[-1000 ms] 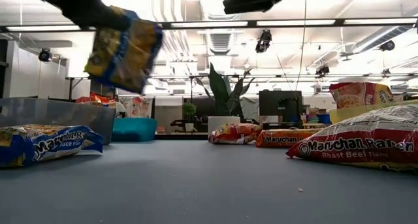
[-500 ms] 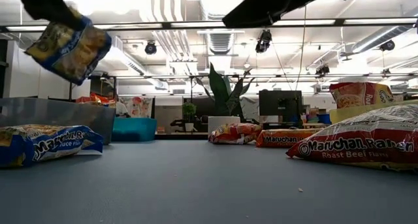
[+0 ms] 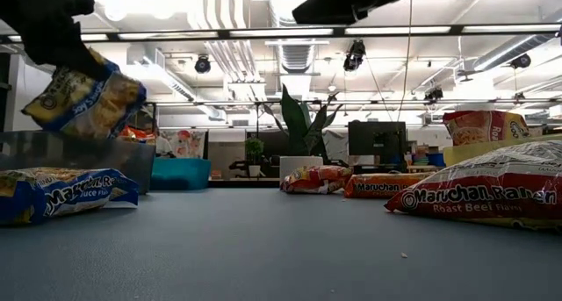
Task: Sort Maruchan noodles
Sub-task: Put the blue noodle pack into the black bin
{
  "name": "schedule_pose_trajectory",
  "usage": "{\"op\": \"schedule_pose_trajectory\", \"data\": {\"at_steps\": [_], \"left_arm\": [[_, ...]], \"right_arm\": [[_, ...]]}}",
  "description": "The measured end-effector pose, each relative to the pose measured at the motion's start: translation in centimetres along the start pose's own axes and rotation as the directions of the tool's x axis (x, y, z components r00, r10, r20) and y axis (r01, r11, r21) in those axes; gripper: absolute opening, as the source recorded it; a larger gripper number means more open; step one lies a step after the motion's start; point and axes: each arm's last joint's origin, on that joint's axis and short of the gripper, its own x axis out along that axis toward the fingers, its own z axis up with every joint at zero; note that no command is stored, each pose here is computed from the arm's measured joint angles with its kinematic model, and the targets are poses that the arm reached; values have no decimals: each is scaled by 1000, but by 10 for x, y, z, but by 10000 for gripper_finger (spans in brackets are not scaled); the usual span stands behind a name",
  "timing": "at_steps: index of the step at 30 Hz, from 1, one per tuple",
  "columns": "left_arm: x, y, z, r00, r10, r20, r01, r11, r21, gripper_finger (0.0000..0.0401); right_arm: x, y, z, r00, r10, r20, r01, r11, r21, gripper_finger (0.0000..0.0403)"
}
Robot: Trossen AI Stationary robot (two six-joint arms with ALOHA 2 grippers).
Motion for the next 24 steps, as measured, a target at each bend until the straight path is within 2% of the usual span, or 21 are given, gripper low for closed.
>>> {"op": "schedule_pose_trajectory", "data": {"at_steps": [10, 20, 24], "left_arm": [[21, -13, -16, 997, 61, -52, -60, 998, 25, 45], [35, -15, -32, 990, 112, -88, -118, 991, -61, 46], [38, -15, -36, 987, 128, -93, -136, 987, -90, 66]], "right_arm": [[0, -1, -1, 1000, 8, -4, -9, 1000, -15, 270], [0, -1, -2, 1000, 11, -11, -11, 999, -30, 270], [0, -1, -2, 1000, 11, -11, -11, 1000, -30, 270]]}}
